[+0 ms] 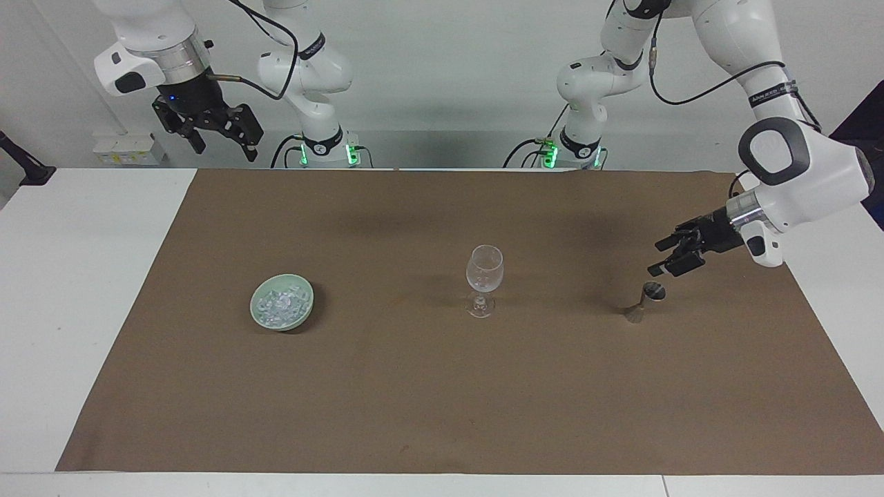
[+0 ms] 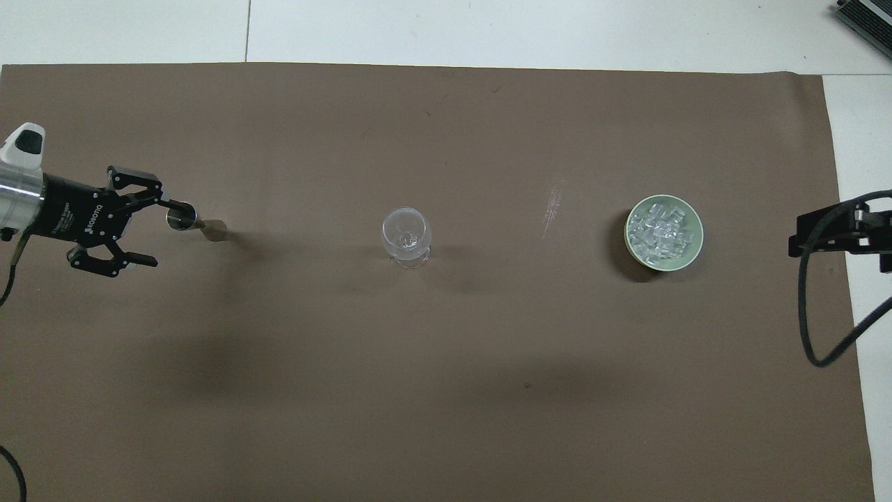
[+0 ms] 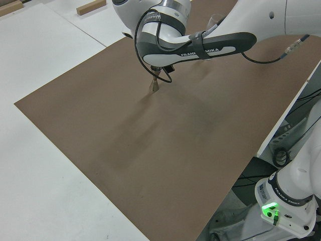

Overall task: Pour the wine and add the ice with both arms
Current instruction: 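Reach the open left gripper toward the small dark bottle, then close the left gripper around the small dark bottle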

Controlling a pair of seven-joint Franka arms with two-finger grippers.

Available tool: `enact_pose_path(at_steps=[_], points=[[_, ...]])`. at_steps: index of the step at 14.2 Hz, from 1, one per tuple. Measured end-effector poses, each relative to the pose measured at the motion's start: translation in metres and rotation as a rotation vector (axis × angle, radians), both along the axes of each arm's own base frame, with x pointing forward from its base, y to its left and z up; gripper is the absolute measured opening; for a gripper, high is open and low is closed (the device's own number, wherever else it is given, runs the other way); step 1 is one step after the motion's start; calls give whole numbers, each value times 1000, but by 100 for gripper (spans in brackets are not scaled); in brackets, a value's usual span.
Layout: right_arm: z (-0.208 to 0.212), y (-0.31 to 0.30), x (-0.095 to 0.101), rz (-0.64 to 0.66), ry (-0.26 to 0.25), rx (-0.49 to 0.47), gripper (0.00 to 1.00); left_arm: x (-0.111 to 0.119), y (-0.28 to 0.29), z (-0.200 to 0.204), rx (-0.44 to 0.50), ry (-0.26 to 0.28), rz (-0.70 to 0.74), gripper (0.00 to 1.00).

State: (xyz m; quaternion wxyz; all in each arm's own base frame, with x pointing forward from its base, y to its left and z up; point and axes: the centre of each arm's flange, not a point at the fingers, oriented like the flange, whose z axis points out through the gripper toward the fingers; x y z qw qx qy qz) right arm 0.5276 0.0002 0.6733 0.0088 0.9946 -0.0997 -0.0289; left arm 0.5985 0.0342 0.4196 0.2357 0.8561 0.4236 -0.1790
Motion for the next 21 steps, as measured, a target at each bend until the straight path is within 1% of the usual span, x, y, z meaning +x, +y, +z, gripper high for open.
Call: enact_pose_path(at_steps=[2, 5, 8, 10, 12, 14, 16, 21], points=[[0, -2, 0, -4, 0, 0, 100, 6, 3, -15, -29, 34, 78, 100], [0, -2, 0, -4, 0, 0, 100, 13, 19, -24, -39, 51, 189, 100], [0, -2, 0, -4, 0, 0, 100, 17, 28, -38, -34, 60, 242, 100], [0, -2, 0, -4, 0, 0, 100, 18, 44, -53, -69, 84, 297, 100], [0, -2, 0, -3, 0, 0, 100, 18, 70, -78, -120, 123, 366, 100], [0, -2, 0, -3, 0, 0, 100, 19, 80, -104, -178, 158, 417, 100], [0, -2, 0, -3, 0, 0, 100, 22, 78, -115, -219, 176, 440, 100], [0, -2, 0, -3, 0, 0, 100, 22, 81, -138, -266, 215, 481, 100]])
